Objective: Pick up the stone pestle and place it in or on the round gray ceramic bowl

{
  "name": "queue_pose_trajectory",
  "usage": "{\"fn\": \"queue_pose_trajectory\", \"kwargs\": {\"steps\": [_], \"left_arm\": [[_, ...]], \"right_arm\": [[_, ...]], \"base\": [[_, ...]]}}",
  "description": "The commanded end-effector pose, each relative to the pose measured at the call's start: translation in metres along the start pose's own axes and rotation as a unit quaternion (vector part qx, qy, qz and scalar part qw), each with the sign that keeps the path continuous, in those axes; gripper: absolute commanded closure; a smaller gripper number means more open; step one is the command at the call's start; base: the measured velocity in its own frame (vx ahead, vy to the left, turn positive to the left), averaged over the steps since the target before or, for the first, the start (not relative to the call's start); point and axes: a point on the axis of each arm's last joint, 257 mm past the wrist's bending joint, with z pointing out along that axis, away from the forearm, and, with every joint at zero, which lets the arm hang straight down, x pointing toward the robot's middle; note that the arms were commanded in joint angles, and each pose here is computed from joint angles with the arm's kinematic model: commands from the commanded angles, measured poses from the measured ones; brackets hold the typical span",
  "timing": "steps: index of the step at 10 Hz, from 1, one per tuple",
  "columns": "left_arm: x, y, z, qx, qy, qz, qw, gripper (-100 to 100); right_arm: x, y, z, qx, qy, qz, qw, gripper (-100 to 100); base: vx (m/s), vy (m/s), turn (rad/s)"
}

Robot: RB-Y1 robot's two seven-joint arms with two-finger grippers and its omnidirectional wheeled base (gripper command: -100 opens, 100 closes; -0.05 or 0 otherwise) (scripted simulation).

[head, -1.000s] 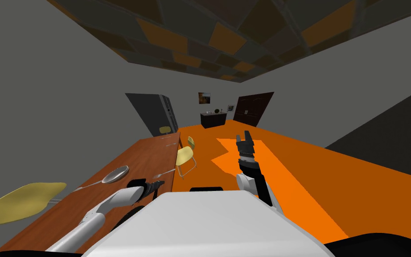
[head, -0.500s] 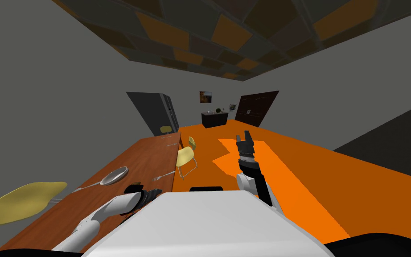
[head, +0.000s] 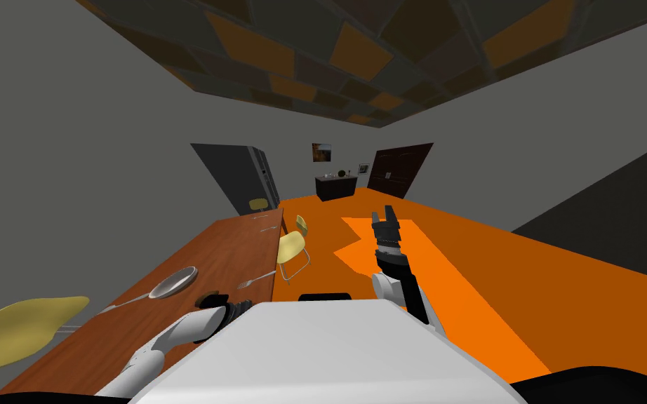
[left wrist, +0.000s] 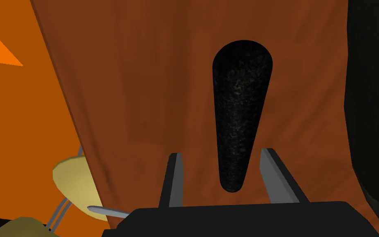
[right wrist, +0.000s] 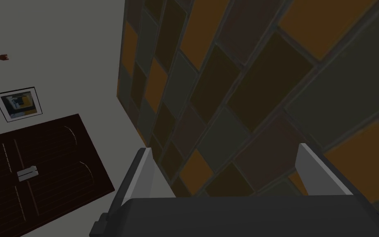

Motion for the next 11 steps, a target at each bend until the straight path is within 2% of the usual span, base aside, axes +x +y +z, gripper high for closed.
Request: {"fn": "queue_pose_trajectory", "kwargs": {"steps": [1, 4, 5, 6, 7, 8, 9, 10, 11], "left_arm": [[0.0, 0.0, 0.0, 0.0, 0.0, 0.0, 1.0, 100], [0.0, 0.0, 0.0, 0.0, 0.0, 0.0, 1.0, 100], [0.0, 0.0, 0.0, 0.0, 0.0, 0.0, 1.0, 0], [-0.009, 0.001, -0.009, 0.001, 0.001, 0.006, 1.0, 100], [-0.012, 0.001, -0.014, 0.002, 0.001, 0.009, 1.0, 100], [-0.01, 0.0, -0.011, 0.001, 0.0, 0.007, 1.0, 100], [-0.01, 0.001, -0.012, 0.001, 0.001, 0.007, 1.0, 0], [-0.036, -0.008, -0.023, 0.011, -0.025, 0.008, 0.9996, 100], [-0.059, -0.013, -0.035, 0.018, -0.048, 0.009, 0.9987, 100]], "right_arm": [[0.0, 0.0, 0.0, 0.0, 0.0, 0.0, 1.0, 0], [0.0, 0.0, 0.0, 0.0, 0.0, 0.0, 1.0, 0], [0.0, 0.0, 0.0, 0.0, 0.0, 0.0, 1.0, 0], [0.0, 0.0, 0.0, 0.0, 0.0, 0.0, 1.0, 0], [0.0, 0.0, 0.0, 0.0, 0.0, 0.0, 1.0, 0], [0.0, 0.0, 0.0, 0.0, 0.0, 0.0, 1.0, 0], [0.0, 0.0, 0.0, 0.0, 0.0, 0.0, 1.0, 0], [0.0, 0.0, 0.0, 0.0, 0.0, 0.0, 1.0, 0], [0.0, 0.0, 0.0, 0.0, 0.0, 0.0, 1.0, 0]], "base": [[-0.001, 0.005, 0.007], [0.0, 0.0, 0.0], [0.0, 0.0, 0.0], [-0.004, -0.032, 0.128], [-0.008, -0.059, 0.103], [-0.004, -0.027, 0.017], [-0.001, -0.005, -0.001], [-0.032, -0.046, 0.034], [-0.082, -0.097, 0.058]]}}
